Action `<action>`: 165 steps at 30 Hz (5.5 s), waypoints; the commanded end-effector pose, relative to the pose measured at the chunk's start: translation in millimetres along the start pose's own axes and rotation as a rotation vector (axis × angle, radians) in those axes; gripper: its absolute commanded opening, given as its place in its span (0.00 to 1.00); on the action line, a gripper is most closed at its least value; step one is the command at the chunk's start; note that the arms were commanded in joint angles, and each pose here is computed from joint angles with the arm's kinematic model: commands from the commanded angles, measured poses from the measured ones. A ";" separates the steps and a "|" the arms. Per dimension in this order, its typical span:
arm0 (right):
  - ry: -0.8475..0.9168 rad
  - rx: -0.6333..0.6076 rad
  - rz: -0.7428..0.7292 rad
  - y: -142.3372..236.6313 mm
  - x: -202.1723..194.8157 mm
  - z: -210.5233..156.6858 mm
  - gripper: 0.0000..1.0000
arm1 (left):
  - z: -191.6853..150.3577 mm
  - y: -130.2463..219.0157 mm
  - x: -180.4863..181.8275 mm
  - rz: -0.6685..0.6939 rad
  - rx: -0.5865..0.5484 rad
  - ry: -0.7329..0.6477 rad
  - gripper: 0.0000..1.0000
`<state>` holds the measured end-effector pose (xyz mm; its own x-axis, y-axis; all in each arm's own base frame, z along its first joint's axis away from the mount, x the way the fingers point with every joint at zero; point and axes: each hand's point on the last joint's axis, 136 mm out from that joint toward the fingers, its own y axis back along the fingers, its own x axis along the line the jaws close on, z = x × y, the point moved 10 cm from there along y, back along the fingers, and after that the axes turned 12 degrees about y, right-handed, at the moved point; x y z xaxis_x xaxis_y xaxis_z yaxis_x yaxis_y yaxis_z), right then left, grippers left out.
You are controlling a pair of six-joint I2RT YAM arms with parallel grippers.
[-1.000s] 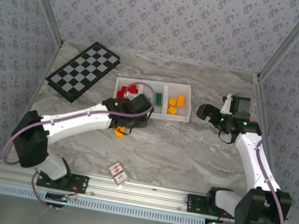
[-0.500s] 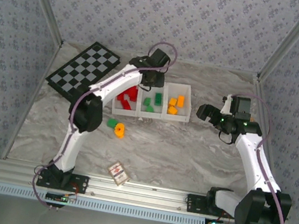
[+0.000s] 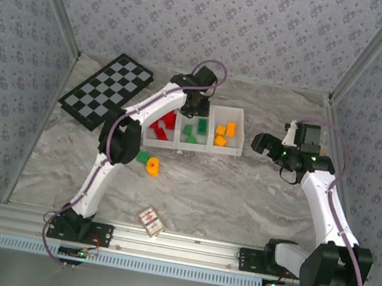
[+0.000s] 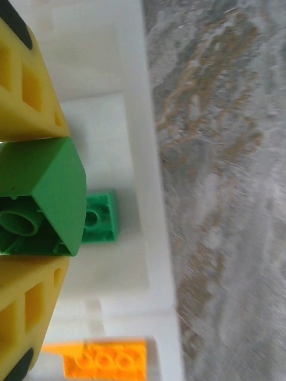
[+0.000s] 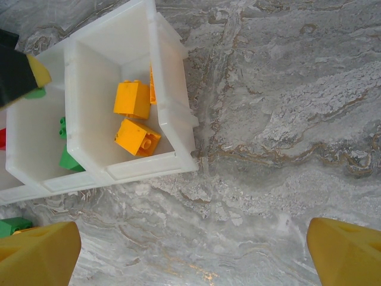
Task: Sort the legos into containers by color
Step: Place the lego in the container, then pick up the lego from the center of the table, then place the lego in the container.
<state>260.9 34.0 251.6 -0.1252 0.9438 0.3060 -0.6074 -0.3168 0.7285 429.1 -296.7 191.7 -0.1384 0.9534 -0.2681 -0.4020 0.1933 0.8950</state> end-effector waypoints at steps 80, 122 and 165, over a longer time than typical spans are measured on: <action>-0.002 0.025 0.012 -9.1 -0.1 -2.9 1.00 | -181.7 37.5 145.8 0.193 0.096 0.180 0.76; -0.004 -0.006 -0.023 1.4 -1.8 -3.5 1.00 | -91.8 65.2 -9.0 -0.067 -0.018 -0.176 0.40; -0.070 -0.128 -0.099 58.7 -11.8 -3.8 1.00 | -21.8 93.9 -111.5 -0.387 -0.130 -0.314 0.87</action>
<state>242.2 10.2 262.9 -0.0207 0.9539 0.2993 -0.6640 -0.2370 0.7092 405.8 -396.0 216.4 0.1798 0.8949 -0.4084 -0.4080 0.4456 0.7968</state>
